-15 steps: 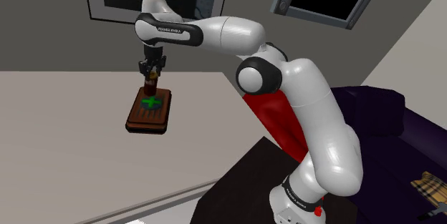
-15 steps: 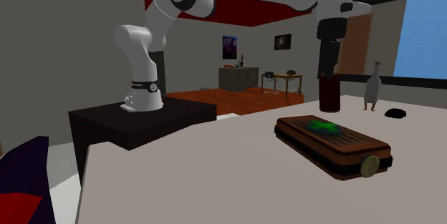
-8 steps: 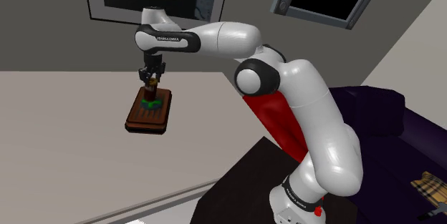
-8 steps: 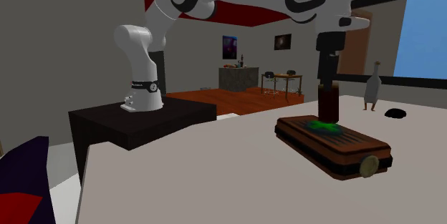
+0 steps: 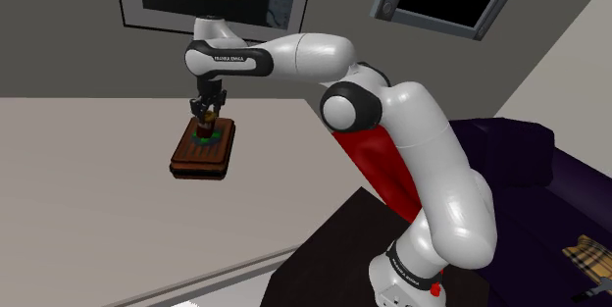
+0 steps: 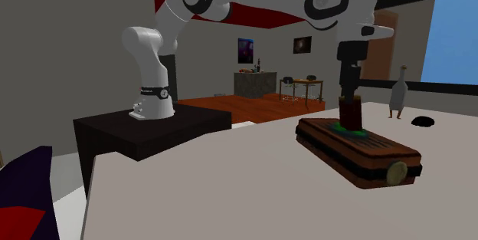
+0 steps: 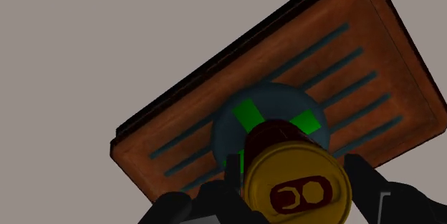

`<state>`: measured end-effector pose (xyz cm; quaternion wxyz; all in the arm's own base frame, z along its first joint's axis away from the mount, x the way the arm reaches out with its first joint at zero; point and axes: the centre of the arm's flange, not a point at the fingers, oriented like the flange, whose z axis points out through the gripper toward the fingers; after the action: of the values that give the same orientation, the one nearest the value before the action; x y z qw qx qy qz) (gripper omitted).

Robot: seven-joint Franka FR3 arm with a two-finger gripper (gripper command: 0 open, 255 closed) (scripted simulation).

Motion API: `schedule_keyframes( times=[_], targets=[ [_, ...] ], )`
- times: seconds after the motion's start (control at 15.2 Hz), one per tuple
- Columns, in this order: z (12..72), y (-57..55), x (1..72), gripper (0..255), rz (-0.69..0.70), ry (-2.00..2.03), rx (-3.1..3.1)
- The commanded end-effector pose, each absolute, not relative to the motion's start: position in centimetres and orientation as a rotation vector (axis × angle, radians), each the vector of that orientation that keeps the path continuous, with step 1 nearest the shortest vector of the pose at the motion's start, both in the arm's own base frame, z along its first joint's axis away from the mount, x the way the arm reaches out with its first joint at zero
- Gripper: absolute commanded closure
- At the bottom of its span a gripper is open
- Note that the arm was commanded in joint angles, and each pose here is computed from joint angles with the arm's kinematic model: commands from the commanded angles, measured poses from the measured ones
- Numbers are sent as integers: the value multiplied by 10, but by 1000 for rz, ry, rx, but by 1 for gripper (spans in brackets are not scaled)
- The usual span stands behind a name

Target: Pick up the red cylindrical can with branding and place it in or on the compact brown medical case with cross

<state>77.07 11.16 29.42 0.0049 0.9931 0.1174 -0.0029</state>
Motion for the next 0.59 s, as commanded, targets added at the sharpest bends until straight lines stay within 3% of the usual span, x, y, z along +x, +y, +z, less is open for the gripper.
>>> schedule_keyframes(
  times=[0.0, 0.07, 0.4, 0.53],
  targets=[
    [298, 112, 771, 255, 3, 367, 3110],
    [298, 111, 772, 0, 3, 367, 3110],
    [298, 112, 771, 0, 3, 367, 3110],
    [325, 112, 771, 0, 3, 367, 3110]
  ],
)
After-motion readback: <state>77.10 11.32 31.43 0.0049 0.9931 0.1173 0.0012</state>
